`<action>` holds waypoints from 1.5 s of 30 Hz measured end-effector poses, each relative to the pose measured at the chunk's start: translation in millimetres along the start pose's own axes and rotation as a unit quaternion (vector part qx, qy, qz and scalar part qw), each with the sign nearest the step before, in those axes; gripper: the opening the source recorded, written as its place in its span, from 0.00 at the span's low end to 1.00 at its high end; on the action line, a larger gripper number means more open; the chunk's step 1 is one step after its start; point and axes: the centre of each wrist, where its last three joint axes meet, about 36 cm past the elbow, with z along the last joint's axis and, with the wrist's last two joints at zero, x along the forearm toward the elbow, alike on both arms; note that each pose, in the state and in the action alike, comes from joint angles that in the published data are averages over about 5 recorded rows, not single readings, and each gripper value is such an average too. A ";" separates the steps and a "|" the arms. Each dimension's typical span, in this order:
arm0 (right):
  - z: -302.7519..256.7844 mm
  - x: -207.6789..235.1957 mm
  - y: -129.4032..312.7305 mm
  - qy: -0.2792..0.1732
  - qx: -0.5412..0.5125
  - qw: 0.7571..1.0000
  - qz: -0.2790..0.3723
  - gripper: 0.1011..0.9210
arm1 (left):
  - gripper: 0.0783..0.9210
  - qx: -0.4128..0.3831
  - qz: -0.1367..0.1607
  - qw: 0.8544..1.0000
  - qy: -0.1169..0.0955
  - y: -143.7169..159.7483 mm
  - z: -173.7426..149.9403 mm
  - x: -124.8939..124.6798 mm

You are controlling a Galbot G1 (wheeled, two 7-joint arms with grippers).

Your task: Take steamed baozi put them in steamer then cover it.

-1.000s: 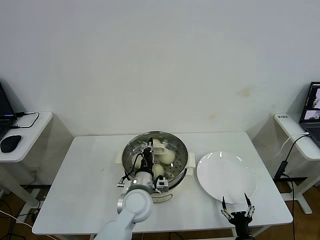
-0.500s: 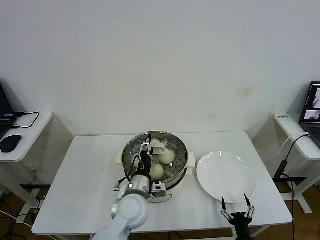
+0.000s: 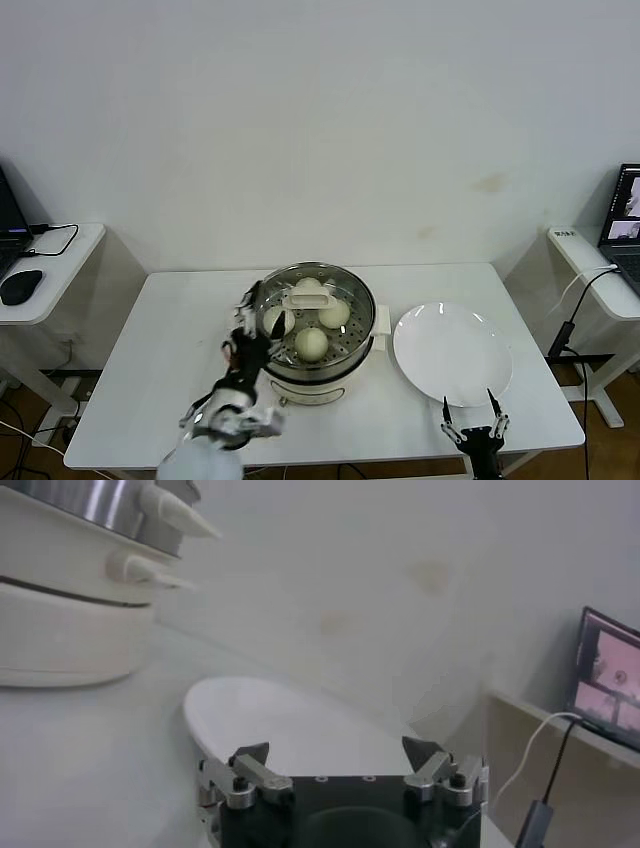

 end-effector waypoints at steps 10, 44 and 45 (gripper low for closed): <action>-3.8 5.0 -6.1 -0.008 -0.013 1.000 -0.015 0.88 | 0.88 0.277 -0.033 0.960 0.031 2.9 59.6 39.5; -51.3 24.5 -24.7 0.010 -0.129 0.986 -0.104 0.88 | 0.88 0.504 -0.082 0.849 0.138 -64.9 120.0 120.8; -54.0 24.4 -24.3 0.014 -0.133 0.985 -0.106 0.88 | 0.88 0.506 -0.082 0.847 0.138 -65.8 119.1 121.1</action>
